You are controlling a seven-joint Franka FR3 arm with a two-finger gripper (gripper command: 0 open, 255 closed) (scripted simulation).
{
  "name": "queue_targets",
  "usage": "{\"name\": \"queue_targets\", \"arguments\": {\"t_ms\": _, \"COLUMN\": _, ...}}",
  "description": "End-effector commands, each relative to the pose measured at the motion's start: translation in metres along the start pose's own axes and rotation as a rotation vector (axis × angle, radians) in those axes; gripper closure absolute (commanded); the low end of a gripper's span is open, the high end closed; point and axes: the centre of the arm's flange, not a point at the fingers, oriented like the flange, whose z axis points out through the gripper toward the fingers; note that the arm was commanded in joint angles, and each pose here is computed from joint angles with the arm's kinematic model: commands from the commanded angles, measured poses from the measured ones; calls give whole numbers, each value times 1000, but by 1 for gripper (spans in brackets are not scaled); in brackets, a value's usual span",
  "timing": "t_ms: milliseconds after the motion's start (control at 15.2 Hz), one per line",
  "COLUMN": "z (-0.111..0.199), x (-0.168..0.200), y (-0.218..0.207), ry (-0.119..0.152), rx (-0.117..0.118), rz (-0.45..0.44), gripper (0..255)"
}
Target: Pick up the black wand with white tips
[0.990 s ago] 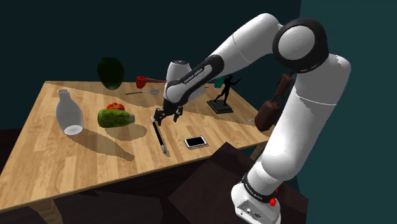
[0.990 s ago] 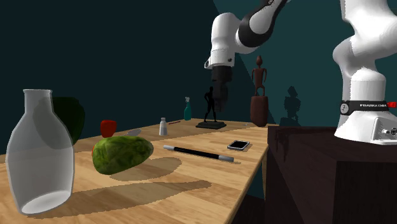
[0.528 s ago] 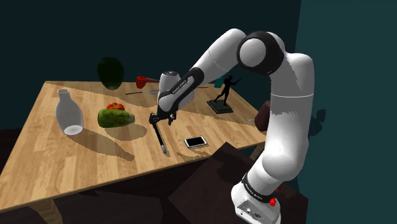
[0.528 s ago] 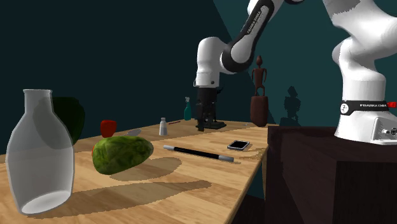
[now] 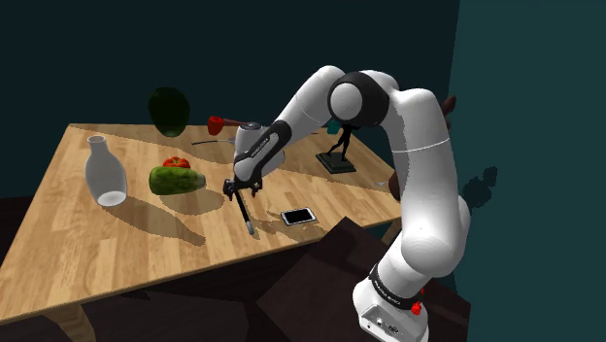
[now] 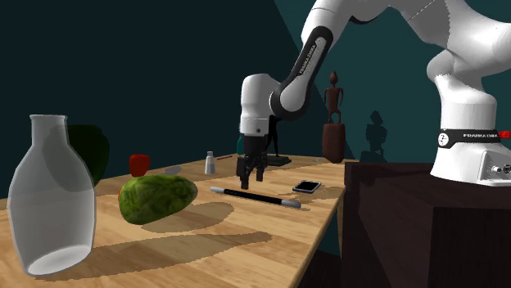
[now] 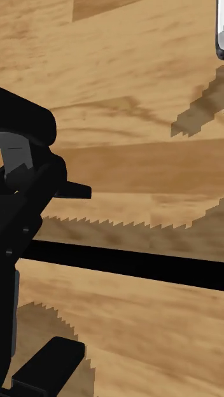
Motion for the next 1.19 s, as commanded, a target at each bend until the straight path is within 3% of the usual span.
{"name": "queue_targets", "arguments": {"t_ms": 0, "z": 10, "x": 0, "y": -2, "ry": 1, "rx": 0, "rz": 1, "gripper": 0}}
{"name": "queue_targets", "arguments": {"t_ms": 330, "z": 29, "x": -1, "y": -2, "ry": 1, "rx": 0, "rz": 1, "gripper": 0}}
{"name": "queue_targets", "arguments": {"t_ms": 396, "z": 29, "x": -1, "y": -2, "ry": 1, "rx": 0, "rz": 1, "gripper": 255}}
{"name": "queue_targets", "arguments": {"t_ms": 1122, "z": 19, "x": -1, "y": -2, "ry": 1, "rx": 0, "rz": 1, "gripper": 255}}
